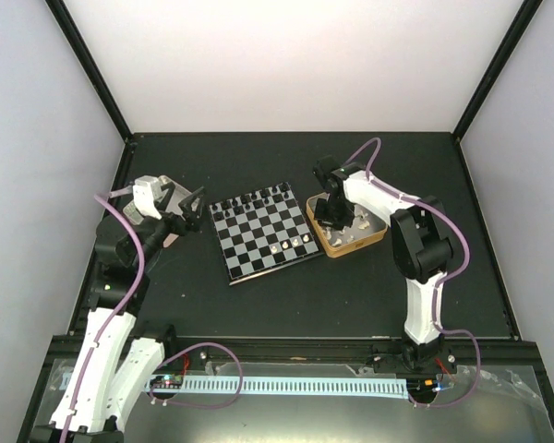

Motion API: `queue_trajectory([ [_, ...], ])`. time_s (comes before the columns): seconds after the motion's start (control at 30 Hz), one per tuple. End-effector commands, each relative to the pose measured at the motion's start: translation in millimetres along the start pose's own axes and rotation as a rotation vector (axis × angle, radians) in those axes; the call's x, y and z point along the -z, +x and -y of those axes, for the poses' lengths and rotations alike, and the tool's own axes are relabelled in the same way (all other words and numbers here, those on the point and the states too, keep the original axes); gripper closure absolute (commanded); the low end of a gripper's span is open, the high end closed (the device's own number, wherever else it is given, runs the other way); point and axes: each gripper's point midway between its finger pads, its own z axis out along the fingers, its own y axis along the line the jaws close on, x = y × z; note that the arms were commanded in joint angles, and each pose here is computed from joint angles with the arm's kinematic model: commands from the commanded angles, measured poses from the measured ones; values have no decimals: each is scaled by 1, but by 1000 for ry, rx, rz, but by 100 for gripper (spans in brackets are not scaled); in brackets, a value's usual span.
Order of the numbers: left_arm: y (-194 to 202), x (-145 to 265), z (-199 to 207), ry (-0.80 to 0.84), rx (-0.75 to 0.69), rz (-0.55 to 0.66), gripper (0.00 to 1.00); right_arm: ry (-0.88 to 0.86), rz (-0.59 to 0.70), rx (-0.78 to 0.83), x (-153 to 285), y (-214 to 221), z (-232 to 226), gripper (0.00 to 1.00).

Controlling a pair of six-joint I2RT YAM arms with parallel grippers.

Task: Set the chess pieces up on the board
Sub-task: Pick up the chess piece from the storage box.

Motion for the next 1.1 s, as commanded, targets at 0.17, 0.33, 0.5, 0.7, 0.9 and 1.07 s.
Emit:
queue_trajectory([
  [0.17,-14,5,10,42,-3,76,1,51,-14,-21,4,-3,4,82],
  [0.33,-13,0,12,66,7,63,1,67,-24,-24,3,0,9,79],
  [0.5,-9,-7,9,67,25,37,1,79,-22,-4,-2,5,16,80],
  [0.7,-2,-15,4,55,34,6,1,-7,-27,27,-4,8,2,81],
  [0.9,-1,-18,1,41,20,-5,1,21,22,45,7,1,7,98],
  [1.07,1,-22,-2,32,16,-27,1,21,107,67,36,-6,10,99],
])
